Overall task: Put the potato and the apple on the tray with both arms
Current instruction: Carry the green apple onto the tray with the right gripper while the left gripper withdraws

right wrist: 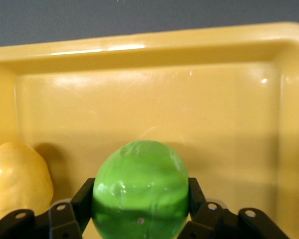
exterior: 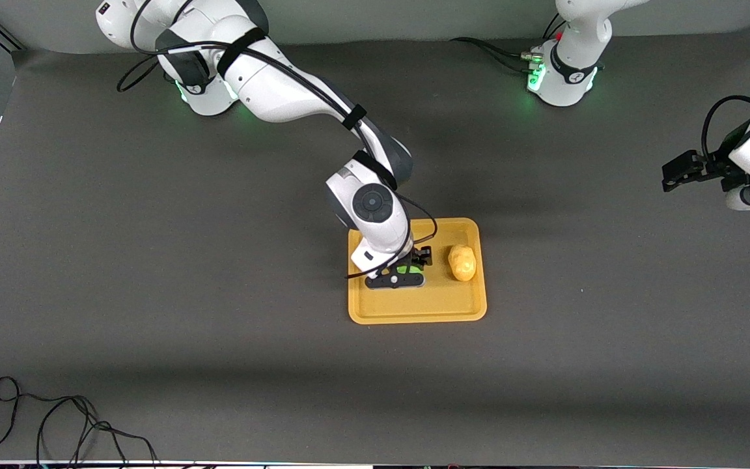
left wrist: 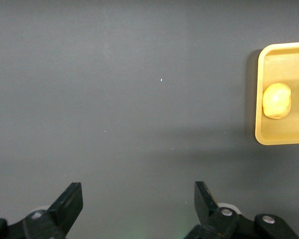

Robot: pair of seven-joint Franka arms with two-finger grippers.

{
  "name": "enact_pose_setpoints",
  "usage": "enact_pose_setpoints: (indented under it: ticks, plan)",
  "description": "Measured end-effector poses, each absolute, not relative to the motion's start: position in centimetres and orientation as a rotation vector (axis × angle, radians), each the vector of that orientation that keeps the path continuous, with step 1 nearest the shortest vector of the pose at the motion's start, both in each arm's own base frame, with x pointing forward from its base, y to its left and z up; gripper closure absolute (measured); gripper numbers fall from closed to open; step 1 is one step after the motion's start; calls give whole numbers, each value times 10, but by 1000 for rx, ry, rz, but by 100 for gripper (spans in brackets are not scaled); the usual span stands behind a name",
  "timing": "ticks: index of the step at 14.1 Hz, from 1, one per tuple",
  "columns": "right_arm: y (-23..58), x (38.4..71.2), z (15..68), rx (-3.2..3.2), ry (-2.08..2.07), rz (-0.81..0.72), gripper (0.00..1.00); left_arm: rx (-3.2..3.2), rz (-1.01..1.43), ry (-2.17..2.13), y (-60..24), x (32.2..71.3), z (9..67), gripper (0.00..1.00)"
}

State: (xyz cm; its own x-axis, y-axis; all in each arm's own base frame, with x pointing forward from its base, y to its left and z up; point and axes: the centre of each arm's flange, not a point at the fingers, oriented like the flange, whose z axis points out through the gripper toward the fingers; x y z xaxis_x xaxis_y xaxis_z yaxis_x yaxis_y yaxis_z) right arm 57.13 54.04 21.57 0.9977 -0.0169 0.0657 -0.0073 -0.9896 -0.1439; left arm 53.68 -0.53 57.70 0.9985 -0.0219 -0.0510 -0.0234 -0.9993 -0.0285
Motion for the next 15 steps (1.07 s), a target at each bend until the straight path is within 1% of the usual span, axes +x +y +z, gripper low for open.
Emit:
enact_pose_setpoints:
  ticks: [6, 11, 12, 14, 15]
  plan:
    - [536, 568, 207, -3037, 35, -63, 23, -3106, 42, 21, -3, 529, 590, 0]
    - [535, 567, 201, -3044, 57, -51, 23, -3103, 56, 29, -6, 524, 586, 0]
    - [535, 567, 201, -3044, 70, -50, 16, -3102, 58, 30, -7, 522, 585, 0]
    - [535, 567, 201, -3044, 79, -51, 0, -3098, 61, 31, -8, 519, 584, 0]
    - [534, 567, 201, -3044, 81, -51, 0, -3097, 63, 32, -9, 517, 584, 0]
